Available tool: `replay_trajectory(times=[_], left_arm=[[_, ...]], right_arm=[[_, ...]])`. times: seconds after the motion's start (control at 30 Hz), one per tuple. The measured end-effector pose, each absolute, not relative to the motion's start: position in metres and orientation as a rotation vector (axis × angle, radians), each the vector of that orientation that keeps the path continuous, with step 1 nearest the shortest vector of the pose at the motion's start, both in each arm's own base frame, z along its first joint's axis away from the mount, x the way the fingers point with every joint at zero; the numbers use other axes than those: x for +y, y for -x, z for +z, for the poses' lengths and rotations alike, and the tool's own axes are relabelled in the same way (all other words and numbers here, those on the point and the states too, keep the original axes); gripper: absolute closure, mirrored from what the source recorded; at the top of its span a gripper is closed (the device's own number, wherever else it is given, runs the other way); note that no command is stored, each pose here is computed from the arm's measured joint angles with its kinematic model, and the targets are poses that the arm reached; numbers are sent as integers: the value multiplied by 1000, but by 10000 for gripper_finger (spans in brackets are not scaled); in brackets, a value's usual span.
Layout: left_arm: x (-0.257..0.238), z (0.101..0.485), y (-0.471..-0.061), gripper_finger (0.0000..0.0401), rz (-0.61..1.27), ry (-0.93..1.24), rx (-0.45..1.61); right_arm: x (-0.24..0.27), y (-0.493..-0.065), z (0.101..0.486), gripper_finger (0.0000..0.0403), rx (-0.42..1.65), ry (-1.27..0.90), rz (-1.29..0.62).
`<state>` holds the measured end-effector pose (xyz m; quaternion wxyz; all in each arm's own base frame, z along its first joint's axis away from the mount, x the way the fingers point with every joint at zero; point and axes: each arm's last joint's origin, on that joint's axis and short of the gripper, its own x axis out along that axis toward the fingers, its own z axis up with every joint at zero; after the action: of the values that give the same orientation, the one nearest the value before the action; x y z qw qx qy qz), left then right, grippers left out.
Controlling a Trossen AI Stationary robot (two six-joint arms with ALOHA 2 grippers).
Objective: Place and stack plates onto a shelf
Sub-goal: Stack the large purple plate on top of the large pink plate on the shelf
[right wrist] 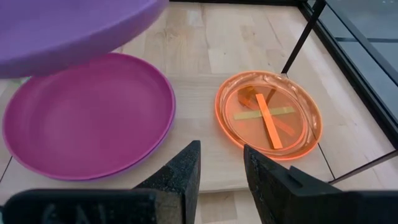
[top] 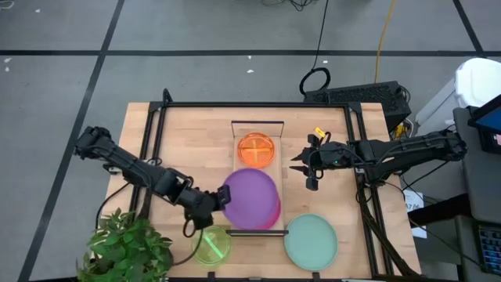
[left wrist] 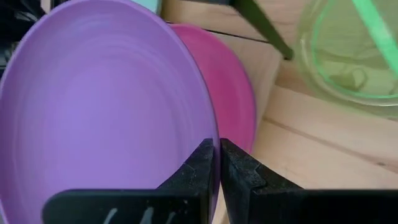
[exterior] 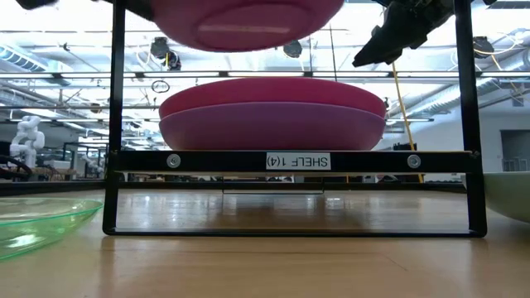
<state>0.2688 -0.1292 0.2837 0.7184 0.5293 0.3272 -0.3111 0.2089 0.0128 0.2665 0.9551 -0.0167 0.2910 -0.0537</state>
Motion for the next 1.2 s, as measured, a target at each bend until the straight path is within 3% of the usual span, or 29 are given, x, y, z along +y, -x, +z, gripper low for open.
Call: replay_trajectory(times=[0.57,1.2], left_arm=[[-122,247,-297,378,-760,-1184,822],[-122,236,-313,377,-783,-961,794]], right_arm=[[13,-209,266,298,593,34,-108],[13,-209,266,298,592,33,-107]])
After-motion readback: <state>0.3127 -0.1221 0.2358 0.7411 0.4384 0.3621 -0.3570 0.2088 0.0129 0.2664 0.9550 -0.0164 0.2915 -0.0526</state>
